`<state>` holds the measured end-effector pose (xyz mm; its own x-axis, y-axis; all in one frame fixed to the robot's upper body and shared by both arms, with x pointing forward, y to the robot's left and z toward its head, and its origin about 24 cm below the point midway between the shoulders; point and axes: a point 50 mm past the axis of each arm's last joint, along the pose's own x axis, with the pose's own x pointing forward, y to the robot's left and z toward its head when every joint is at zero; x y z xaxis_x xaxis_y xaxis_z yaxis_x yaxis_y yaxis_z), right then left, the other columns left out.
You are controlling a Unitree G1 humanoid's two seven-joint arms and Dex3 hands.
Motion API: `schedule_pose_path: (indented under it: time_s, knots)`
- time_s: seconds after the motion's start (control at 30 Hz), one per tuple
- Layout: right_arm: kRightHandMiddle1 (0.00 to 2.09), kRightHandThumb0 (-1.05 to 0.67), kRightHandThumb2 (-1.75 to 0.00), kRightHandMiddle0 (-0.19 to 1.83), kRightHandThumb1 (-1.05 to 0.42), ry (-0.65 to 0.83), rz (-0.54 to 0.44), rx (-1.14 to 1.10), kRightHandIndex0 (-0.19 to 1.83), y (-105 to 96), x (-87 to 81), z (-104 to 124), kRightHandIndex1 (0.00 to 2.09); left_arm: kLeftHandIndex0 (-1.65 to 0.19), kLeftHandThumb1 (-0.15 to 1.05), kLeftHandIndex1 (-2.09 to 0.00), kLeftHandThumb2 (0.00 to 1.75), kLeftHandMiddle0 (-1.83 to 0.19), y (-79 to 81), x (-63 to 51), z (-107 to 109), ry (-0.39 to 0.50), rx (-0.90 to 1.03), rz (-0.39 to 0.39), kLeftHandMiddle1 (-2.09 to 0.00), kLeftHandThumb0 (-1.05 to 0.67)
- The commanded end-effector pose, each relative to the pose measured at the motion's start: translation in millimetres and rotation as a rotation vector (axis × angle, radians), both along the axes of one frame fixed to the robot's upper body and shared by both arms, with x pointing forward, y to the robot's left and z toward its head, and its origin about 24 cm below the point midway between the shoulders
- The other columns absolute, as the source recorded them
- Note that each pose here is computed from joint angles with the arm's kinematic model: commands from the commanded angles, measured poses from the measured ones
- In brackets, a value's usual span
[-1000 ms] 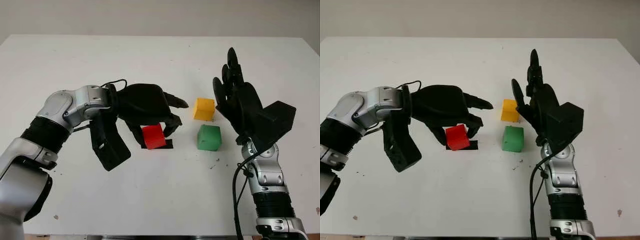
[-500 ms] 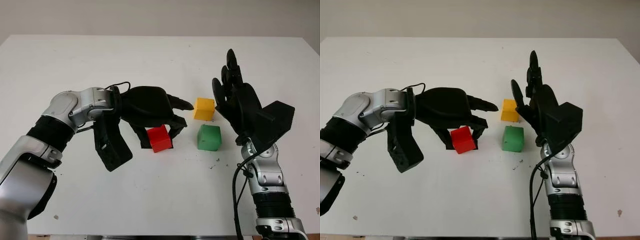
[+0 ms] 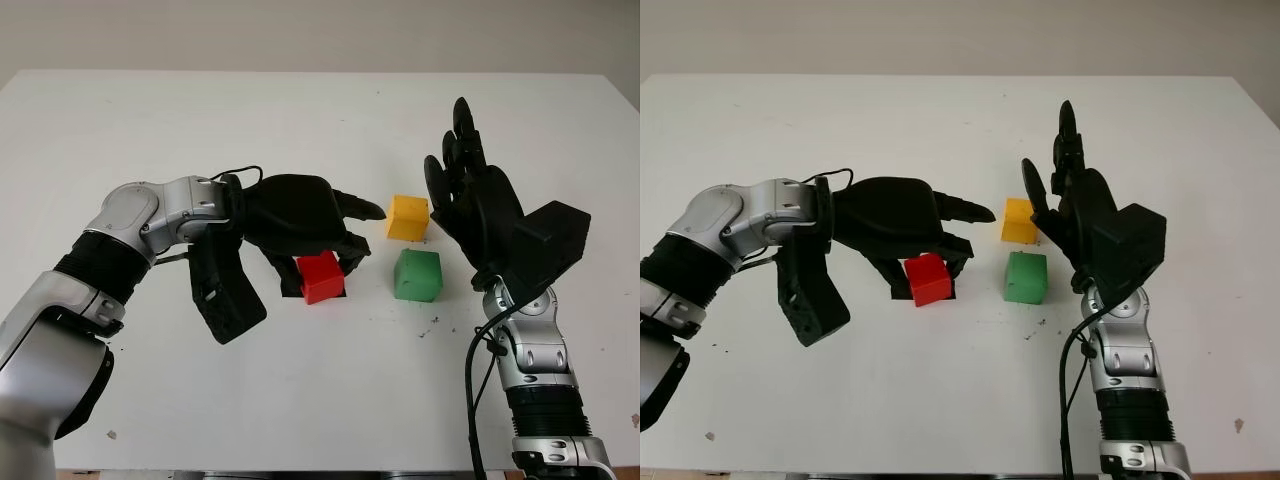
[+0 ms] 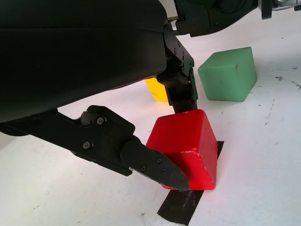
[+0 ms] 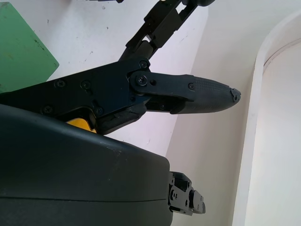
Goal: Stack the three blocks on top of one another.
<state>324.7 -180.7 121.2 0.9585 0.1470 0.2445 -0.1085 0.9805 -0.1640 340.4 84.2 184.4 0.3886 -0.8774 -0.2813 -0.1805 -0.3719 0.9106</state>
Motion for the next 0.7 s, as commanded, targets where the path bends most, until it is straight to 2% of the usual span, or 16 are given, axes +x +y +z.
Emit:
schedule_pose_path:
  time_s: [0.0,0.17,0.27,0.33,0.5,0.6,0.67]
  knots:
    - [0.01,-0.72,-0.51,-0.19,-1.05,-0.021,0.006,0.0,-0.19,1.0,0.5,2.7,0.0,-0.41,0.92,-0.86,0.06,-0.11,-0.1,0.3,7.0,-0.026,-0.008,-0.007,-0.05,-0.36]
    - [0.0,-0.72,-0.51,-0.19,-1.05,-0.025,0.009,-0.007,-0.19,1.4,1.5,2.9,0.0,-0.38,0.92,-0.81,0.05,-0.11,1.4,-0.2,7.3,-0.042,0.007,-0.006,-0.05,-0.37]
    - [0.01,-0.72,-0.51,-0.19,-1.05,-0.033,0.006,-0.011,-0.19,1.9,1.7,3.2,0.0,-0.41,0.9,-0.5,0.05,-0.09,1.8,-0.9,7.9,-0.044,0.008,-0.007,-0.05,-0.39]
    - [0.01,-0.71,-0.52,-0.19,-1.05,-0.028,0.004,-0.005,-0.19,2.1,1.9,3.0,0.0,-0.42,0.88,-0.27,0.05,-0.07,2.1,-1.4,8.6,-0.049,0.016,-0.006,-0.05,-0.47]
    - [0.01,-0.72,-0.51,-0.19,-1.05,-0.023,0.002,-0.004,-0.19,1.5,1.6,3.0,0.0,-0.16,0.87,-0.03,0.05,0.0,6.3,-3.5,15.7,-0.047,0.039,0.009,-0.03,-0.66]
    - [0.01,-0.73,-0.51,-0.19,-1.05,-0.026,0.003,0.0,-0.19,1.0,1.3,2.4,0.0,-0.02,0.86,-0.02,0.05,0.05,12.7,-6.0,22.2,-0.051,0.042,0.023,-0.03,-0.75]
    - [0.01,-0.72,-0.51,-0.19,-1.05,-0.028,0.008,0.002,-0.19,0.8,1.3,2.2,0.0,0.0,0.85,-0.03,0.05,0.06,17.4,-7.4,25.4,-0.052,0.032,0.037,-0.04,-0.78]
